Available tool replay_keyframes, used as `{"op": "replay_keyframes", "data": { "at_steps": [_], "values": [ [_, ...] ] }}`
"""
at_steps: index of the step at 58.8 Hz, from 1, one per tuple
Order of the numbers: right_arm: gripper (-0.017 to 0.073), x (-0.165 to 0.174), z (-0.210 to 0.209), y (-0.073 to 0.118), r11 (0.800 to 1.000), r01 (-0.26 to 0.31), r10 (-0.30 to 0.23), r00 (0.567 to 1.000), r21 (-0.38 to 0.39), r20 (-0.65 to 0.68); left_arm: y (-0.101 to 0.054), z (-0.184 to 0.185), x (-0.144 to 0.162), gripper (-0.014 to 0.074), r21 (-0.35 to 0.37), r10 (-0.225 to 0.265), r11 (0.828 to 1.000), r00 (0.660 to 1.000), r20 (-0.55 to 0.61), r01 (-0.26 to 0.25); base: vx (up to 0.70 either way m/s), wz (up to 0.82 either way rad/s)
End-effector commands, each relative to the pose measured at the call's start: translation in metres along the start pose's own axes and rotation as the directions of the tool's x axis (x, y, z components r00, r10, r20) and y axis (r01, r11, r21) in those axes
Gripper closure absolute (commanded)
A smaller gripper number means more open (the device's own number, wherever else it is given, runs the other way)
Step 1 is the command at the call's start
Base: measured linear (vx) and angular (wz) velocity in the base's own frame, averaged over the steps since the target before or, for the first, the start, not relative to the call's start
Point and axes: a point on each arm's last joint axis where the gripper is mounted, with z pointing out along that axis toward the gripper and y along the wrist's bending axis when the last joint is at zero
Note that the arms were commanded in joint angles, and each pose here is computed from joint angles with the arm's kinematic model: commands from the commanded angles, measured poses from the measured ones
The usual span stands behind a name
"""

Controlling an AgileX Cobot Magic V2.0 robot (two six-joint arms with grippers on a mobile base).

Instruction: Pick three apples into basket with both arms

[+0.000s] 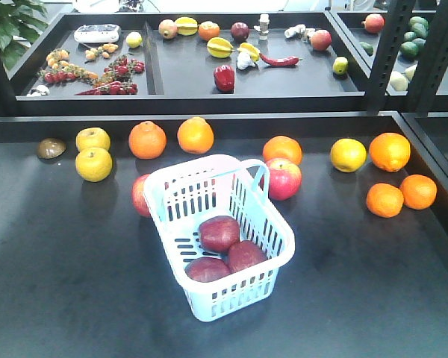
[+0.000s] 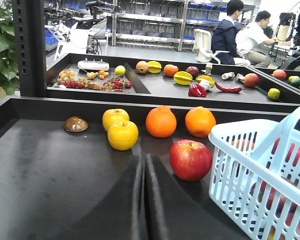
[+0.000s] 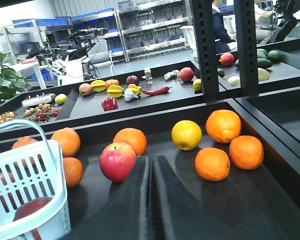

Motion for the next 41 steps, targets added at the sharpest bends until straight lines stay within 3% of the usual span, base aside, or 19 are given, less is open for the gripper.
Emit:
{"op": "replay_keyframes", "data": {
  "at_steps": [1, 41],
  "values": [
    [0.0564, -0.0025, -0.0005, 0.0008, 1.0, 0.027, -0.026, 0.997, -0.011, 0.068, -0.0023, -0.0029, -0.0155, 0.06, 0.019, -0.012, 1.0, 0.994, 0.107, 0.01, 0.0, 0.0],
    [0.0564, -0.0028, -0.0005, 0.0009, 1.0, 0.026, -0.025, 0.997, -0.012, 0.069, -0.0023, -0.0029, -0.0155, 0.06, 0.019, -0.012, 1.0, 0.994, 0.107, 0.01, 0.0, 0.0]
  ]
}}
